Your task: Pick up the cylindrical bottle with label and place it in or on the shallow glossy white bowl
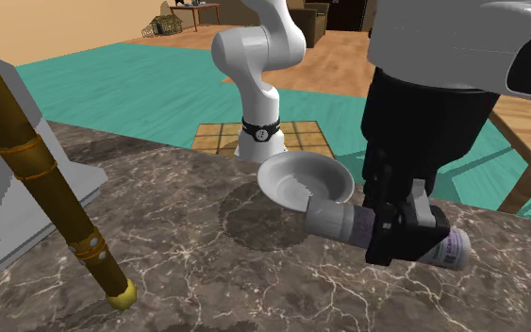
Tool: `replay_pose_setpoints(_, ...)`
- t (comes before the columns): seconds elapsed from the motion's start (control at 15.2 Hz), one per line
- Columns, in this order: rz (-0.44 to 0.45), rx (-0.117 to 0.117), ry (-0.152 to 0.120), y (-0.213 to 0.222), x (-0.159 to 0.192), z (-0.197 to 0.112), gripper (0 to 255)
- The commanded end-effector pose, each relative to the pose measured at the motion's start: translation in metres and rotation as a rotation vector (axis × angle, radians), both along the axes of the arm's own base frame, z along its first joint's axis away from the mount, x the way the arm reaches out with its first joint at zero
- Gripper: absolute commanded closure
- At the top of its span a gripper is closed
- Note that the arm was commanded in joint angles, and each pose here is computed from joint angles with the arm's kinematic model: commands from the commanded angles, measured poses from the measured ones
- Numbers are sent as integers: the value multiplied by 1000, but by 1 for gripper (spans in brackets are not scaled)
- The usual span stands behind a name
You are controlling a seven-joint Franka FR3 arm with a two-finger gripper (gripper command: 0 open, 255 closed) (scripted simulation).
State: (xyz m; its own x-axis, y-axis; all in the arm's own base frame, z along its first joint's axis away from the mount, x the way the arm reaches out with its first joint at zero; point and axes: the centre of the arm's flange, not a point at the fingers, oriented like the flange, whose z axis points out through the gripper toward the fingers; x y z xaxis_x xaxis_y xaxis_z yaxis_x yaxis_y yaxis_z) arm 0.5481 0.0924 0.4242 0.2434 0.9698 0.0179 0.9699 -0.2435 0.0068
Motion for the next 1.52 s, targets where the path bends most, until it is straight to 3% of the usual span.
replay_pose_setpoints(0.0, 0, 0, 0, 0, 0, 11, 255)
replay_pose_setpoints(0.13, 0, 0, 0, 0, 0, 22, 255)
replay_pose_setpoints(1.06, 0, 0, 0, -36, -181, 22, 255)
replay_pose_setpoints(1.45, 0, 0, 0, -36, -182, -5, 255)
